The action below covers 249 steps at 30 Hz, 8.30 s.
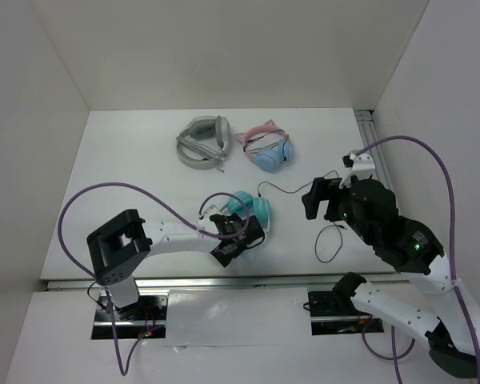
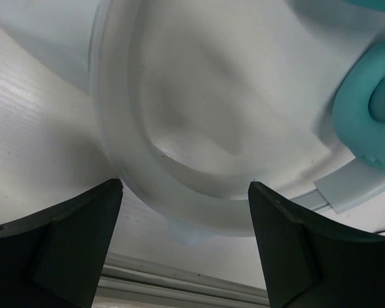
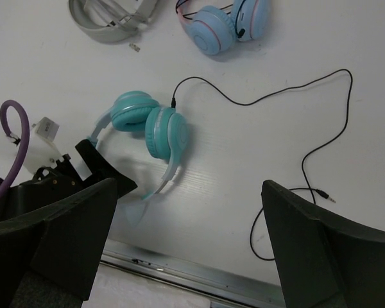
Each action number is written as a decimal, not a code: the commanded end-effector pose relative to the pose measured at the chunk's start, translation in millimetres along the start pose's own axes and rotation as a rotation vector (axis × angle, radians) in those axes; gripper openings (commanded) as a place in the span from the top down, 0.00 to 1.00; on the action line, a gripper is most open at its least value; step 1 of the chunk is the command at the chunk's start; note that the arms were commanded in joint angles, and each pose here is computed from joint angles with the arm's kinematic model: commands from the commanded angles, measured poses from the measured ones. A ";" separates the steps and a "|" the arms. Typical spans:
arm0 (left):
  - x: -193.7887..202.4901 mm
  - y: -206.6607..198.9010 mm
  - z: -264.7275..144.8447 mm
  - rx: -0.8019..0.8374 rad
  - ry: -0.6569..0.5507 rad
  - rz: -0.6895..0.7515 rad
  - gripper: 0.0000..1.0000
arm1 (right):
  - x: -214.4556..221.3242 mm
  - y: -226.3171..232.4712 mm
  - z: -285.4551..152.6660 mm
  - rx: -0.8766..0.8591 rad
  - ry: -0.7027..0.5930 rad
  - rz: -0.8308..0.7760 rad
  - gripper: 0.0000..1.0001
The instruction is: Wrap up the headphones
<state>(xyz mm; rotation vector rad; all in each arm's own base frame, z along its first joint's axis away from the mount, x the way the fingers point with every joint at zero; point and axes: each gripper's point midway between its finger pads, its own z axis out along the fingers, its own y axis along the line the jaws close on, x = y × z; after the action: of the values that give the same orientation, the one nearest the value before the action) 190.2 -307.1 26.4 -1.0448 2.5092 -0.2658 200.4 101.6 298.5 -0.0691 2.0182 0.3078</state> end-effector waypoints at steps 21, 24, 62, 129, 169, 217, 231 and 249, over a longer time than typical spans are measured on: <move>-15.6 84.1 22.9 -0.337 -0.170 -0.173 0.43 | -14.7 26.8 -6.0 -0.159 -0.073 0.015 0.00; -11.1 85.6 28.0 -0.368 -0.152 -0.159 0.58 | -15.4 27.8 -8.7 -0.171 -0.078 0.017 0.00; -302.8 -3.7 -329.9 0.303 -0.677 0.625 1.00 | 13.1 181.6 62.6 -0.680 -0.298 -0.214 0.09; -332.6 17.4 -392.3 0.337 -0.786 0.518 1.00 | 63.5 113.9 175.1 -0.541 -0.247 -0.093 1.00; -109.2 -32.9 -198.3 0.374 -0.472 1.796 1.00 | 20.6 92.4 71.3 -0.044 -0.300 -0.250 1.00; -163.7 -61.1 -375.0 1.064 -0.689 0.942 1.00 | 58.4 201.1 91.0 -0.838 -0.358 -0.156 0.57; -206.0 -48.7 -396.6 1.042 -0.762 0.684 1.00 | 97.9 201.8 125.3 -0.840 -0.261 -0.135 0.83; -268.4 37.4 -312.0 0.290 -0.942 0.745 1.00 | -42.6 73.7 72.6 -0.138 -0.471 -0.070 1.00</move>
<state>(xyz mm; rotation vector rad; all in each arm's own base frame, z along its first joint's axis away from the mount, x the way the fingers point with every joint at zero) 195.1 -75.4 380.1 0.0189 1.7331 0.0444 267.2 207.7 296.7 -0.1491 1.5107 0.4982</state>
